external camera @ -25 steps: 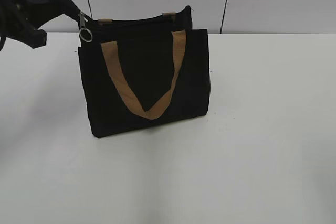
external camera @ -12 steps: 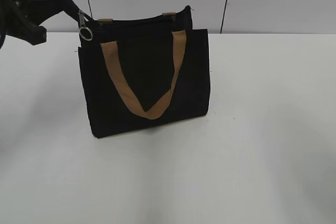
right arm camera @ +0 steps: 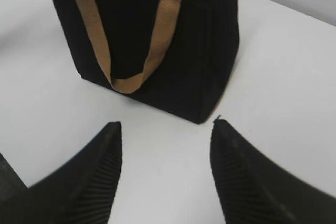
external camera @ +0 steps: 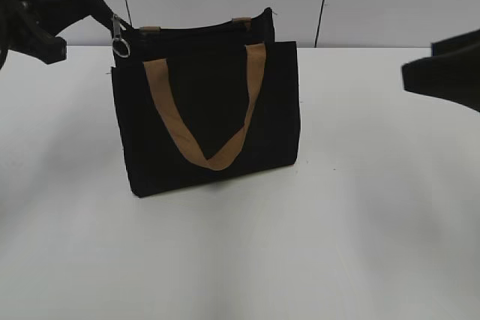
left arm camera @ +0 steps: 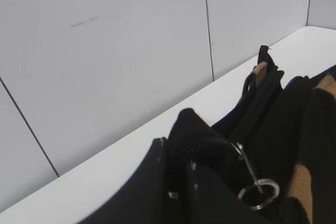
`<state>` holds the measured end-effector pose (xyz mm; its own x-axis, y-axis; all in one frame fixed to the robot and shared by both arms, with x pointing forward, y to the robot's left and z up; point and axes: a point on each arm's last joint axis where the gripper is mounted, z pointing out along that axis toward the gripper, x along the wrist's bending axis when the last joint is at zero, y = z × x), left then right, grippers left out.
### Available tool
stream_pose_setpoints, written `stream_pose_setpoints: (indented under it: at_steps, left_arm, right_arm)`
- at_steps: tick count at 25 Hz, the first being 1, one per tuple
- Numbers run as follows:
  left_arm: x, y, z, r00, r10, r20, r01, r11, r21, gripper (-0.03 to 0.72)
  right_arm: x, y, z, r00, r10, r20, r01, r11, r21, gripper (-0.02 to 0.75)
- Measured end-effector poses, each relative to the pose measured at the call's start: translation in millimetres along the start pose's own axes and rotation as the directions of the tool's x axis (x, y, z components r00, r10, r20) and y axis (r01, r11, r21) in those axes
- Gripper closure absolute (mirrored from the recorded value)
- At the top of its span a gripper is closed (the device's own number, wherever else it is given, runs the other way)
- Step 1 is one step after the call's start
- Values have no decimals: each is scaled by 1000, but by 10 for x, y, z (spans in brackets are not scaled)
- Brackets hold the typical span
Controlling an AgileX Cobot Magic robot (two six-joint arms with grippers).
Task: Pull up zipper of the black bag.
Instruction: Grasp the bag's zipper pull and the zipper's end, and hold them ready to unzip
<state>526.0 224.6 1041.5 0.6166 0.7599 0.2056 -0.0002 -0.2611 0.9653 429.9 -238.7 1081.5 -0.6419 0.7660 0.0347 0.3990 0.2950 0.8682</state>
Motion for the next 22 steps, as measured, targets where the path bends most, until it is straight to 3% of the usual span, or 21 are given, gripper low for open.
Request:
stream_pose_setpoints:
  at_steps: [8, 16, 22]
  left_arm:
    - [0, 0, 0, 1000, 0, 0, 0, 1000, 0, 666]
    - [0, 0, 0, 1000, 0, 0, 0, 1000, 0, 666]
    - [0, 0, 0, 1000, 0, 0, 0, 1000, 0, 666]
  right_arm:
    - [263, 495, 960, 966, -187, -179, 193, 981, 15, 328]
    - [558, 742, 1846, 934, -255, -250, 265, 964, 9, 328]
    - [767, 797, 2243, 927, -251, -278, 260, 966, -6, 328]
